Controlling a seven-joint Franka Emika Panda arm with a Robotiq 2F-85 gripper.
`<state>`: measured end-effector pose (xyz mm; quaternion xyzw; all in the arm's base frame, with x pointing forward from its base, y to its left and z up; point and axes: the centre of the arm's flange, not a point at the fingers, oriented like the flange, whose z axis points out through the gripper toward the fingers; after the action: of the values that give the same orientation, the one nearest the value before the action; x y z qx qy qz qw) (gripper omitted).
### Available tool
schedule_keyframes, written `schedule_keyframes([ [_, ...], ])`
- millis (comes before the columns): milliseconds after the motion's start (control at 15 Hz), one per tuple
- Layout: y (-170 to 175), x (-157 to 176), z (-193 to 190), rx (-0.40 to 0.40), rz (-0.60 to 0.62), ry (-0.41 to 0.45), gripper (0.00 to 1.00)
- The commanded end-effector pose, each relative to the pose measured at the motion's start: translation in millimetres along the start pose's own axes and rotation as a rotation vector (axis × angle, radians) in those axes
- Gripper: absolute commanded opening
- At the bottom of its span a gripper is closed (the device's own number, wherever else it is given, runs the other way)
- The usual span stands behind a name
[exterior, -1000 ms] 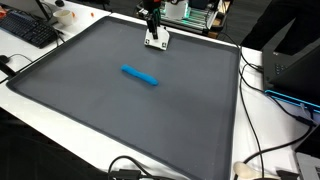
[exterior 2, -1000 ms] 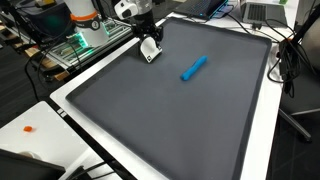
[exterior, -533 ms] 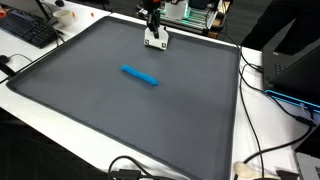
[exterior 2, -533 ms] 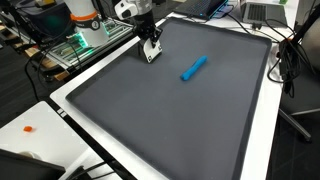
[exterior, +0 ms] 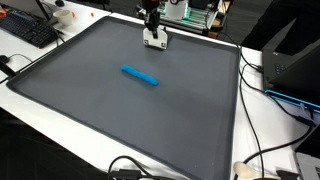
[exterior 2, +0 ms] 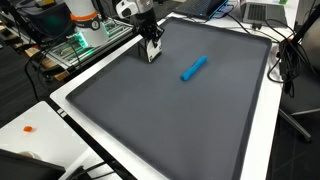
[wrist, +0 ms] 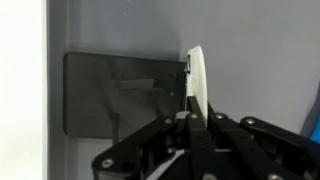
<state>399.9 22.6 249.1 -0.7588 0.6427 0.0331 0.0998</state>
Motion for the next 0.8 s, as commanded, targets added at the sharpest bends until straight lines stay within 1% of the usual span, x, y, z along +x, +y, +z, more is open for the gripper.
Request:
schedule_keyframes([
  [0,-8,-6,-16,0.017,0.034,-0.016,0.01],
  [200,-28,-12,-39,0.044,-0.006,-0.021,0.01],
  [400,-58,-24,-61,0.029,-0.089,0.010,0.01],
  [533,-81,-35,-70,-0.011,-0.165,0.025,0.01],
  [733,-115,-53,-81,-0.077,-0.284,0.010,0.01],
])
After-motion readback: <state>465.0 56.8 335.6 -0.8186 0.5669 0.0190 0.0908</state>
